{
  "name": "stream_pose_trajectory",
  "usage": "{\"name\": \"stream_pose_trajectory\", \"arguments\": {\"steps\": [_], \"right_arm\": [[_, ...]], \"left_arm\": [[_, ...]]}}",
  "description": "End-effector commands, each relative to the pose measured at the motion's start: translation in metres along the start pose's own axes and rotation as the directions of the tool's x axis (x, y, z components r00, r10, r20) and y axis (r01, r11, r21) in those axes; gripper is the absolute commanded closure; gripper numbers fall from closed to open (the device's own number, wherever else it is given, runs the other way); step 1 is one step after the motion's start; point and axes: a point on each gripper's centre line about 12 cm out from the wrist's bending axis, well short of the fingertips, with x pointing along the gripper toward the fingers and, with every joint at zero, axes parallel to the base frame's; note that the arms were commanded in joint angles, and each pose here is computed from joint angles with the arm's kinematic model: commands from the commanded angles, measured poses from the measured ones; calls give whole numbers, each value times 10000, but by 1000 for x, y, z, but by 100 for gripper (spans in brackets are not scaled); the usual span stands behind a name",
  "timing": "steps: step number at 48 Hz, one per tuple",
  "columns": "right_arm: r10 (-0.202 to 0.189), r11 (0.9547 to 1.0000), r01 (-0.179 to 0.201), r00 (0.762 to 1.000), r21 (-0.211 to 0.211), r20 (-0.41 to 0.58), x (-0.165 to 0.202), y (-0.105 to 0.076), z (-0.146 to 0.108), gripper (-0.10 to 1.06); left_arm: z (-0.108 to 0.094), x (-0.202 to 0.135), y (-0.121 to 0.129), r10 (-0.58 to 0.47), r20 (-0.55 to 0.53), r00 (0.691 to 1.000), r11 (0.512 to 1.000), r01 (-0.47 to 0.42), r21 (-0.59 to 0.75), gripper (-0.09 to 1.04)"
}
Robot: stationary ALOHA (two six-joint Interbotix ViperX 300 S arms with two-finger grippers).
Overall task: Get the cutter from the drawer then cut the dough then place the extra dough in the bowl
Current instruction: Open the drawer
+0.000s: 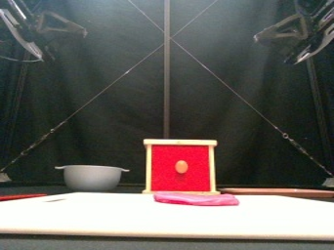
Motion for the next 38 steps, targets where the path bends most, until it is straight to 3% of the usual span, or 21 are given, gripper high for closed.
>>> {"name": "stream_pose_trajectory", "arguments": {"steps": [1, 12, 18, 24, 29, 38], "right_arm": [[-118, 9999, 118, 9998, -40, 138, 3, -2, 6, 92], [-887, 9960, 888, 9952, 9, -412, 9, -18, -8, 94], [-1070, 9942, 1073, 9916, -5, -733, 18, -23, -13, 94], [-1284, 9917, 1282, 9861, -80, -1052, 31, -30, -15, 94], [-1650, 9862, 1652, 9770, -93, -1353, 42, -41, -18, 94], [-2190, 9752, 2210, 9587, -92, -1815, 66, -60, -22, 94]], "left_arm": [[1, 8, 0, -5, 31, 10000, 10000, 5, -61, 93], [-19, 24, 3, 332, -586, 9977, 9940, -391, -1022, 92], [-30, 32, 8, 737, -899, 9932, 9781, -896, -1877, 92], [-38, 37, 10, 1265, -1266, 9839, 9080, -1662, -3846, 86], [-43, 40, 9, 1448, -1519, 9777, 8577, -2006, -4734, 77], [-48, 45, 1, 1294, -1786, 9754, 8344, -2044, -5118, 58]]}}
